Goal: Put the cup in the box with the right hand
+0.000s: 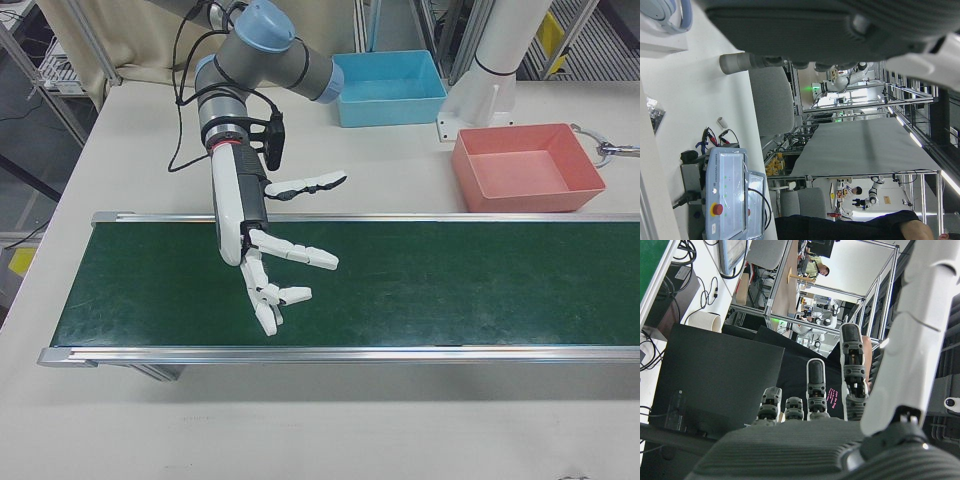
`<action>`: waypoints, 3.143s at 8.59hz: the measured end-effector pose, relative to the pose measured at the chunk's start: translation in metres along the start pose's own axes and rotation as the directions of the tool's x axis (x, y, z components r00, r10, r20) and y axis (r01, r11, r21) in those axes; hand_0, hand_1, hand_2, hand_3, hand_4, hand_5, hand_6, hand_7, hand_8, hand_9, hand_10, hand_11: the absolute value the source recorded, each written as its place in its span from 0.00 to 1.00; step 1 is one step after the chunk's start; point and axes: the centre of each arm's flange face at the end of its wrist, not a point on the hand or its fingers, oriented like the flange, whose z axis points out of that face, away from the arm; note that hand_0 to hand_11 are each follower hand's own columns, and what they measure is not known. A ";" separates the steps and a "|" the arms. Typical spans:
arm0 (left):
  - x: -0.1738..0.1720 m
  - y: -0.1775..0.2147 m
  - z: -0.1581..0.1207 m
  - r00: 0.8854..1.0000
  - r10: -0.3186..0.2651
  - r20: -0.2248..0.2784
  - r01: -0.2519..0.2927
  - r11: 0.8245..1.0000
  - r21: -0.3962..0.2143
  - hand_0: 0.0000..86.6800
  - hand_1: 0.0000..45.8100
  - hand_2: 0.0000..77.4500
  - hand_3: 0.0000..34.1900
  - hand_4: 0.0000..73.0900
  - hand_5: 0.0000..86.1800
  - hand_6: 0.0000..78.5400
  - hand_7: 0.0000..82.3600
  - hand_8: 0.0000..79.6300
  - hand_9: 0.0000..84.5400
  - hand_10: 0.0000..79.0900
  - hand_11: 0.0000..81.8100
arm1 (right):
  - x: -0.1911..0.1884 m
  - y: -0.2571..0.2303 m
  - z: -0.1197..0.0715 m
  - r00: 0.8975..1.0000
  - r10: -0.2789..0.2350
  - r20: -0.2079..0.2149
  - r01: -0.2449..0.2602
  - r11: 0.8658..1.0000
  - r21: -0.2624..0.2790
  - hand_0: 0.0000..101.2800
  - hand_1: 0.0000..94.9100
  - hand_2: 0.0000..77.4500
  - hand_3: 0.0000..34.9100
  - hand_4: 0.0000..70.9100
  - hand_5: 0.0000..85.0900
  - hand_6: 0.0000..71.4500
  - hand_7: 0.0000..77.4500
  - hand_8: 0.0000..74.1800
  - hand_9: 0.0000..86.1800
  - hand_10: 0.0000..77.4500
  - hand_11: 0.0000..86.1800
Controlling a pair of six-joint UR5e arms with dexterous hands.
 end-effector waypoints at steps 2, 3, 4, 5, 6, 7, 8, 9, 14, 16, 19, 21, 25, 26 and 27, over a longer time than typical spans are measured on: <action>0.000 0.000 0.000 1.000 -0.001 0.000 0.001 1.000 0.000 0.00 0.01 0.01 0.00 0.00 0.00 0.00 0.00 0.00 0.01 0.00 0.00 | 0.000 0.000 0.000 1.000 0.002 0.000 -0.002 1.000 0.000 0.56 0.13 0.01 0.00 0.48 0.07 0.14 0.57 0.04 0.13 0.11 0.16; 0.000 0.000 0.000 1.000 -0.001 0.000 0.001 1.000 0.000 0.00 0.01 0.01 0.00 0.00 0.00 0.00 0.00 0.00 0.01 0.00 0.00 | 0.000 0.000 0.000 1.000 0.003 0.001 -0.003 1.000 0.000 0.55 0.13 0.01 0.00 0.48 0.07 0.14 0.56 0.01 0.10 0.11 0.15; 0.000 0.000 0.000 1.000 -0.001 0.000 0.001 1.000 0.000 0.00 0.01 0.01 0.00 0.00 0.00 0.00 0.00 0.00 0.01 0.00 0.00 | 0.000 0.000 0.000 1.000 0.003 0.001 -0.003 1.000 0.000 0.56 0.13 0.01 0.00 0.48 0.07 0.14 0.54 0.01 0.10 0.08 0.13; 0.000 0.000 0.000 1.000 -0.001 0.000 0.001 1.000 0.000 0.00 0.01 0.01 0.00 0.00 0.00 0.00 0.00 0.00 0.01 0.00 0.00 | 0.000 0.000 0.000 1.000 0.003 0.001 -0.003 1.000 0.000 0.55 0.13 0.01 0.00 0.48 0.07 0.14 0.53 0.01 0.10 0.08 0.13; 0.000 0.000 0.000 1.000 -0.001 0.000 0.001 1.000 0.000 0.00 0.01 0.01 0.00 0.00 0.00 0.00 0.00 0.00 0.01 0.00 0.00 | 0.000 0.000 0.000 1.000 0.003 0.001 -0.003 1.000 0.000 0.55 0.13 0.01 0.00 0.48 0.07 0.14 0.53 0.01 0.10 0.08 0.13; 0.000 0.000 0.000 1.000 -0.001 0.000 0.001 1.000 0.000 0.00 0.01 0.01 0.00 0.00 0.00 0.00 0.00 0.00 0.01 0.00 0.00 | -0.001 0.000 0.000 1.000 0.004 0.002 -0.004 1.000 0.000 0.55 0.13 0.01 0.00 0.48 0.07 0.14 0.54 0.02 0.10 0.08 0.13; 0.000 0.000 0.000 1.000 0.000 0.000 0.000 1.000 0.000 0.00 0.01 0.01 0.00 0.00 0.00 0.00 0.00 0.00 0.01 0.00 0.00 | -0.001 0.000 0.000 1.000 0.005 0.004 -0.005 1.000 0.000 0.55 0.13 0.01 0.00 0.48 0.07 0.14 0.54 0.02 0.10 0.08 0.13; 0.000 0.000 0.000 1.000 0.000 0.000 0.000 1.000 0.000 0.00 0.01 0.01 0.00 0.00 0.00 0.00 0.00 0.00 0.01 0.00 0.00 | -0.001 -0.001 0.000 1.000 0.006 0.004 -0.006 1.000 0.001 0.55 0.13 0.01 0.00 0.48 0.07 0.14 0.52 0.02 0.10 0.08 0.13; 0.000 0.000 0.000 1.000 0.001 0.000 -0.001 1.000 0.000 0.00 0.01 0.01 0.00 0.00 0.00 0.00 0.00 0.00 0.01 0.00 0.00 | -0.002 -0.001 -0.001 1.000 0.007 0.007 -0.007 1.000 0.002 0.55 0.13 0.01 0.00 0.48 0.07 0.12 0.49 0.01 0.10 0.09 0.13; 0.000 0.000 0.000 1.000 0.001 0.000 -0.001 1.000 0.000 0.00 0.01 0.01 0.00 0.00 0.00 0.00 0.00 0.00 0.01 0.00 0.00 | -0.002 -0.001 -0.001 1.000 0.007 0.008 -0.007 1.000 0.003 0.56 0.13 0.01 0.00 0.48 0.07 0.12 0.50 0.02 0.10 0.09 0.13; 0.000 0.000 0.000 1.000 0.000 0.000 0.000 1.000 0.000 0.00 0.01 0.01 0.00 0.00 0.00 0.00 0.00 0.00 0.01 0.00 0.00 | -0.003 -0.001 0.000 1.000 0.007 0.010 -0.007 1.000 0.003 0.55 0.13 0.01 0.00 0.48 0.07 0.12 0.49 0.02 0.10 0.09 0.13; 0.000 0.000 0.000 1.000 0.000 0.000 0.000 1.000 0.000 0.00 0.01 0.01 0.00 0.00 0.00 0.00 0.00 0.00 0.01 0.00 0.00 | -0.003 -0.001 -0.001 1.000 0.008 0.011 -0.008 1.000 0.003 0.55 0.13 0.01 0.00 0.49 0.07 0.12 0.49 0.03 0.11 0.09 0.13; 0.000 0.000 0.000 1.000 0.001 0.000 -0.001 1.000 0.000 0.00 0.01 0.01 0.00 0.00 0.00 0.00 0.00 0.00 0.01 0.00 0.00 | -0.004 -0.003 -0.002 1.000 0.011 0.011 -0.011 1.000 0.005 0.56 0.13 0.01 0.00 0.46 0.07 0.12 0.47 0.03 0.08 0.09 0.13; 0.000 0.000 0.000 1.000 0.000 0.000 0.000 1.000 0.000 0.00 0.01 0.01 0.00 0.00 0.00 0.00 0.00 0.00 0.01 0.00 0.00 | -0.005 -0.003 -0.002 1.000 0.011 0.012 -0.011 1.000 0.006 0.56 0.13 0.01 0.00 0.48 0.07 0.12 0.49 0.03 0.10 0.09 0.13; 0.000 0.000 0.000 1.000 0.000 0.000 0.000 1.000 0.000 0.00 0.01 0.01 0.00 0.00 0.00 0.00 0.00 0.00 0.01 0.00 0.00 | -0.005 -0.003 -0.002 1.000 0.011 0.013 -0.011 1.000 0.006 0.56 0.13 0.01 0.00 0.48 0.07 0.12 0.49 0.03 0.11 0.09 0.13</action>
